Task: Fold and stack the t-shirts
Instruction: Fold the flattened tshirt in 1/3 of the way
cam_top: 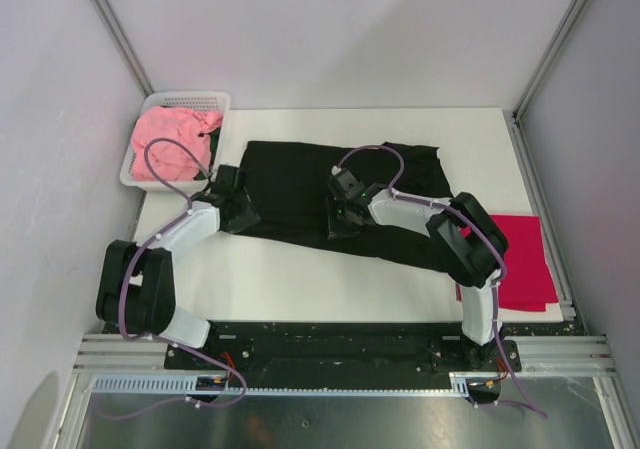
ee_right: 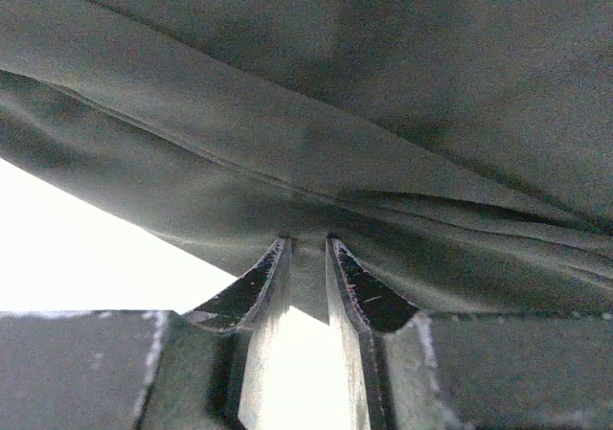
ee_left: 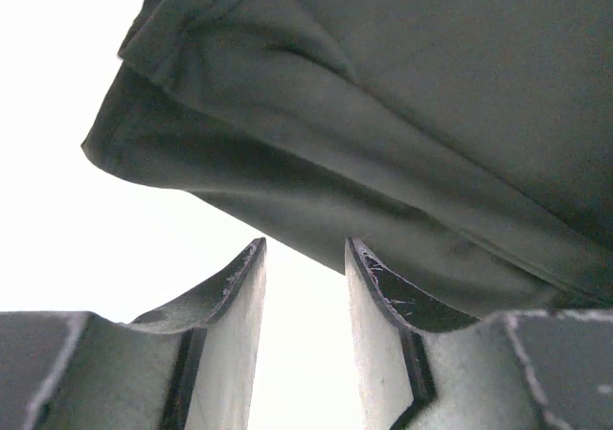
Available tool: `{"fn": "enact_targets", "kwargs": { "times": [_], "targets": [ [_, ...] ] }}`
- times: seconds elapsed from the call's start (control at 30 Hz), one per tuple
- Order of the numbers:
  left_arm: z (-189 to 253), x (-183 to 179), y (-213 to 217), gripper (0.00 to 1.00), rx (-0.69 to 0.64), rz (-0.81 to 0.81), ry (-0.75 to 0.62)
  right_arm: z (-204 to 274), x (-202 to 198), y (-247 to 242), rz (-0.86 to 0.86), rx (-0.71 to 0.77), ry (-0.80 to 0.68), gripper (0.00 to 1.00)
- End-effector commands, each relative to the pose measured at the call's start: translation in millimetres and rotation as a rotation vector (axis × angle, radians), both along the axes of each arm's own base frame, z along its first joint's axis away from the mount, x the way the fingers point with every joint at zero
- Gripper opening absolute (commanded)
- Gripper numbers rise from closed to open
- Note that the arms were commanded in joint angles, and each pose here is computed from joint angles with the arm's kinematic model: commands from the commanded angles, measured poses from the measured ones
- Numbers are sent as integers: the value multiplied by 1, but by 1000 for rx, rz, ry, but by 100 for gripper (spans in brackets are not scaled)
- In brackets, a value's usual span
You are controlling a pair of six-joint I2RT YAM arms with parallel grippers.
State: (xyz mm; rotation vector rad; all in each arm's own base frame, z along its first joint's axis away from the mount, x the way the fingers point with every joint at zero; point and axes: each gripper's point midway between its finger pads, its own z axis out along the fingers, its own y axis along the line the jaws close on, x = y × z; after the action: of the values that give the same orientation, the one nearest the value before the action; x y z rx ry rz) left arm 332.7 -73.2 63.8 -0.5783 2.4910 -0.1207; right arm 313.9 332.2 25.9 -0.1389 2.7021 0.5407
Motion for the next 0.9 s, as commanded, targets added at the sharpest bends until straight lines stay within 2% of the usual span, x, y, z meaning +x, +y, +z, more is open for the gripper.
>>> {"fn": "enact_targets", "kwargs": {
  "times": [0.0, 0.17, 0.37, 0.67, 0.87],
  "targets": [
    [6, 0, 10, 43, -15, 59, -34, 0, 6, 6, -6, 0, -8, 25],
    [-3, 4, 12, 43, -13, 75, -7, -4, -5, 6, 7, -32, 7, 25],
    [-18, 25, 14, 42, 15, 84, 37, -9, -19, 12, 34, -49, 24, 25],
    [-13, 73, 7, 41, 15, 82, 7, -13, -36, 14, 65, -72, 40, 24],
    [-16, 87, 3, 41, 6, 70, 9, -19, -43, 9, 71, -90, 55, 25]
  ]
}}
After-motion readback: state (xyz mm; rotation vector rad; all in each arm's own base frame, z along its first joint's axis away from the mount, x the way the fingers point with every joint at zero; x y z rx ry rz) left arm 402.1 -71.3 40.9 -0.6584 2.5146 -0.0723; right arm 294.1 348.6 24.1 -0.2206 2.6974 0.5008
